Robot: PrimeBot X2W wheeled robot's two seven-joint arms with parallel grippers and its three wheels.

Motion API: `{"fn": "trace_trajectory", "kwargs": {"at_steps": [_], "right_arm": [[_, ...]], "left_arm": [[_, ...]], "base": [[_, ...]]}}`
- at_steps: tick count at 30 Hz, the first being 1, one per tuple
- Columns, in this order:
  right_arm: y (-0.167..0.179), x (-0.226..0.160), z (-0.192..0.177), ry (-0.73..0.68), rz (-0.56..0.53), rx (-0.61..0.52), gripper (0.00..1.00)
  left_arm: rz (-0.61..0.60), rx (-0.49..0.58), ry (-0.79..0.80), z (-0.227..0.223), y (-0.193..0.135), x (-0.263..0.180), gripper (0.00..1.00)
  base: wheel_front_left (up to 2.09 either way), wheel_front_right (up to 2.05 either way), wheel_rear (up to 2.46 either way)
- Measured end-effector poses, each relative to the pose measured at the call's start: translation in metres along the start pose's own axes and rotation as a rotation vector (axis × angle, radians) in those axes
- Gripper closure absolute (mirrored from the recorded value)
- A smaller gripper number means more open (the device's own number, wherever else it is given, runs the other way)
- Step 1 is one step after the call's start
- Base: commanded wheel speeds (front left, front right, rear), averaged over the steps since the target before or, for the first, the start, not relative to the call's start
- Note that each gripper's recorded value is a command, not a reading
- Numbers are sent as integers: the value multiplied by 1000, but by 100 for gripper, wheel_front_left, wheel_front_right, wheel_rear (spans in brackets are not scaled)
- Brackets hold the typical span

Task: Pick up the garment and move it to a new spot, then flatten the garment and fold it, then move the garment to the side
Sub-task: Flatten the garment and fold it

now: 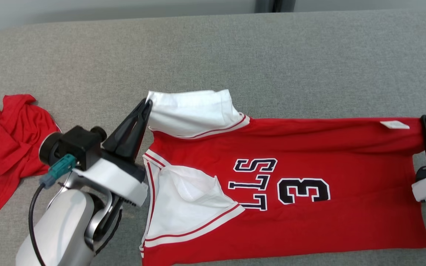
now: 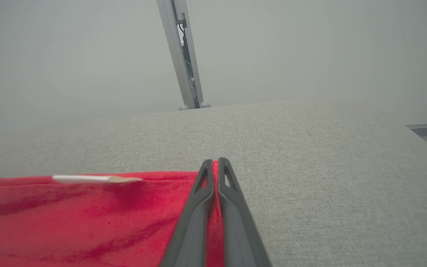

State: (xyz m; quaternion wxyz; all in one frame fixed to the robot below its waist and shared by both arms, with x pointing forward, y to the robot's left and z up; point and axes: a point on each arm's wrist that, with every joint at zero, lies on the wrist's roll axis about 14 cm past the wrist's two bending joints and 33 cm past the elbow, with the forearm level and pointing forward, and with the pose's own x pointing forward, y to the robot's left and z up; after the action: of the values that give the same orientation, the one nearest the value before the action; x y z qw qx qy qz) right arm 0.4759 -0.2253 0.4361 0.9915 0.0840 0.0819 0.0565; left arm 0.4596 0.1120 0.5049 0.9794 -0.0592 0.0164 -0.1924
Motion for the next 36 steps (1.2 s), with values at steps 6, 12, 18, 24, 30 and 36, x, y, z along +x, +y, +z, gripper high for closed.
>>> {"fn": "trace_trajectory", "kwargs": {"at_steps": [6,12,18,24,30,36], "right_arm": [[0,-19,-6,23,-8,26,100],[-6,-31,-8,43,-18,32,100],[-5,-39,-13,81,-2,28,100],[-1,-49,-15,109,21,27,100],[-5,-61,-17,144,23,37,100],[-3,-73,-22,196,39,44,100]], "left_arm": [[-26,13,52,-7,-7,-25,100],[-59,14,114,-17,-16,-49,100],[-93,16,175,-24,-22,-69,100],[-120,-7,248,-34,-26,-94,100],[-177,1,345,-47,-38,-114,100],[-230,-10,411,-56,-50,-126,100]], "base": [[0,0,0],[0,0,0],[0,0,0],[0,0,0],[0,0,0],[0,0,0]]}}
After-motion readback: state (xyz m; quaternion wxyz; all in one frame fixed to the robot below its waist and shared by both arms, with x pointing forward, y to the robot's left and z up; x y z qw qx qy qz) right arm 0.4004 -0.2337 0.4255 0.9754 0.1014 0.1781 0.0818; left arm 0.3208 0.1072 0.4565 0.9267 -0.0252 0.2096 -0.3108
